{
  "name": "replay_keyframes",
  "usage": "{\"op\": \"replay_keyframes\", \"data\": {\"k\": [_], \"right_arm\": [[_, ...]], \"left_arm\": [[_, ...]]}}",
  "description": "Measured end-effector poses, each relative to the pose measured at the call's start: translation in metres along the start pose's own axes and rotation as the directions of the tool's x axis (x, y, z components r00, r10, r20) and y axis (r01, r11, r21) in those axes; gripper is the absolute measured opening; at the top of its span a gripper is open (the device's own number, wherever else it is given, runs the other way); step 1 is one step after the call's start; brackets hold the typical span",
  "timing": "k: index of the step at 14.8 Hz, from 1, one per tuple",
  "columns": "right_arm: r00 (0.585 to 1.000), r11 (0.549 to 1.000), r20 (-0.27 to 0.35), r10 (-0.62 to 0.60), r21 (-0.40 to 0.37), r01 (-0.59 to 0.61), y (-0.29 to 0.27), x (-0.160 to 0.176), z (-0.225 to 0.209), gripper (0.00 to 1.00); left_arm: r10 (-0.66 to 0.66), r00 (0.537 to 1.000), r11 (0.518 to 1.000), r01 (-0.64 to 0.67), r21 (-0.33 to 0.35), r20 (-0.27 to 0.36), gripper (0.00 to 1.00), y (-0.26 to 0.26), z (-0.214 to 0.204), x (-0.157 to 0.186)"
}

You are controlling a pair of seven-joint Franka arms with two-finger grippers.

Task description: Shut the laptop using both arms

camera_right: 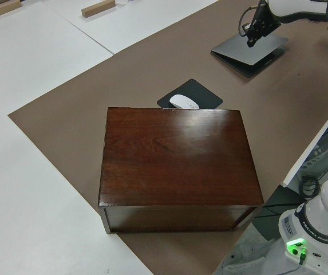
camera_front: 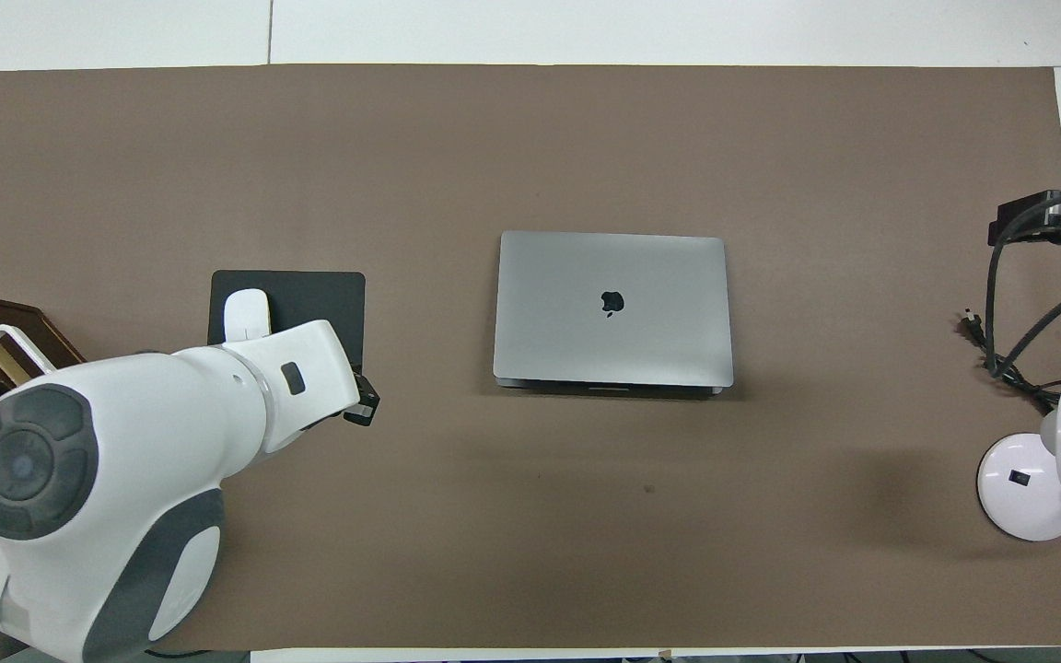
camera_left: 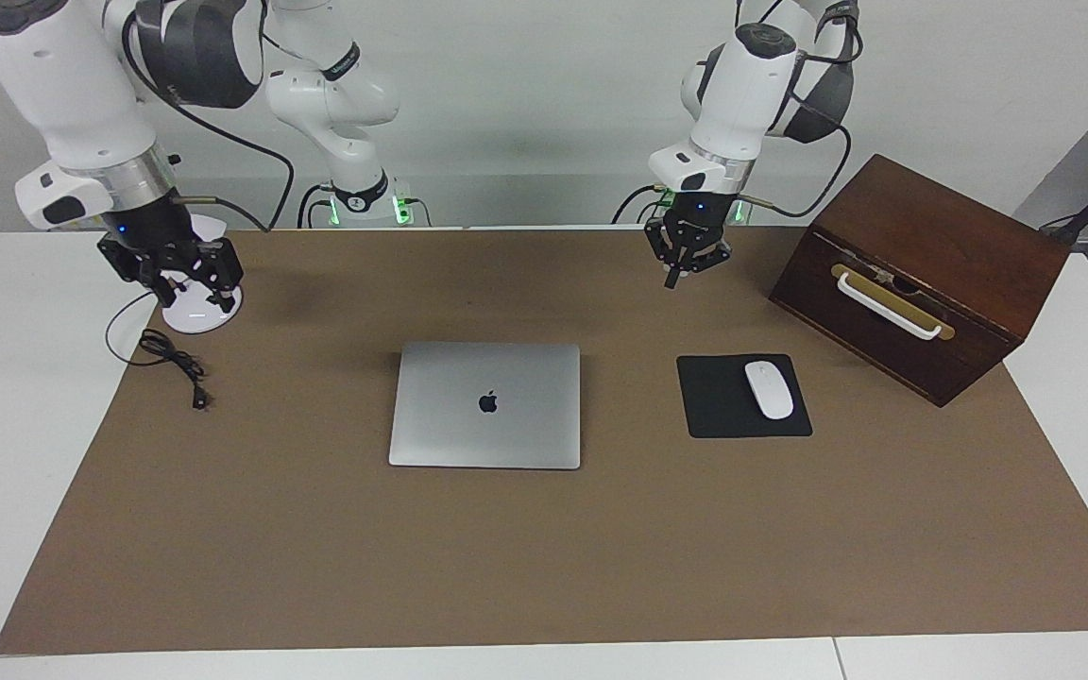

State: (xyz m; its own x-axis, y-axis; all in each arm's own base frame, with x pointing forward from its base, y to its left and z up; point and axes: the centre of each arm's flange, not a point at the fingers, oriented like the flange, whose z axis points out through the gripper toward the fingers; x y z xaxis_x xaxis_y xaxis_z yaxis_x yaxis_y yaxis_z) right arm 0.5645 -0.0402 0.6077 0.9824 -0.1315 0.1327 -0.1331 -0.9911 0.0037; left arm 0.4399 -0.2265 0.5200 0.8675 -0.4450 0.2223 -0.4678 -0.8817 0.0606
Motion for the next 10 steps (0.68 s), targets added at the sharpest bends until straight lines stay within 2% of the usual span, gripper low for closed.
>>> {"op": "replay_keyframes", "data": {"k": [1, 2, 3, 9, 10], "right_arm": [[1.0, 1.0, -0.012, -0.004, 0.002, 0.004, -0.002, -0.003, -0.007, 0.84], [1.0, 1.0, -0.021, -0.008, 0.003, 0.008, -0.004, -0.005, -0.013, 0.92], [1.0, 1.0, -0.026, -0.013, 0.004, 0.013, -0.006, -0.006, -0.016, 0.99], [0.999, 0.999, -0.008, -0.04, 0.003, 0.04, -0.008, -0.014, -0.034, 1.0], [0.999, 0.999, -0.002, -0.04, 0.003, 0.04, -0.008, -0.015, -0.036, 1.0]], "left_arm": [[-0.011, 1.0, 1.0, 0.011, 0.002, 0.014, 0.07, -0.006, -0.008, 0.002], [-0.023, 0.999, 1.0, 0.023, 0.004, 0.029, 0.16, -0.013, -0.017, 0.003], [-0.039, 0.999, 0.999, 0.038, 0.007, 0.034, 0.29, -0.021, -0.026, 0.005], [-0.165, 0.986, 0.986, 0.165, 0.034, 0.019, 0.92, -0.085, -0.055, 0.005], [-0.196, 0.98, 0.98, 0.195, 0.04, 0.018, 1.0, -0.101, -0.059, 0.002]]}}
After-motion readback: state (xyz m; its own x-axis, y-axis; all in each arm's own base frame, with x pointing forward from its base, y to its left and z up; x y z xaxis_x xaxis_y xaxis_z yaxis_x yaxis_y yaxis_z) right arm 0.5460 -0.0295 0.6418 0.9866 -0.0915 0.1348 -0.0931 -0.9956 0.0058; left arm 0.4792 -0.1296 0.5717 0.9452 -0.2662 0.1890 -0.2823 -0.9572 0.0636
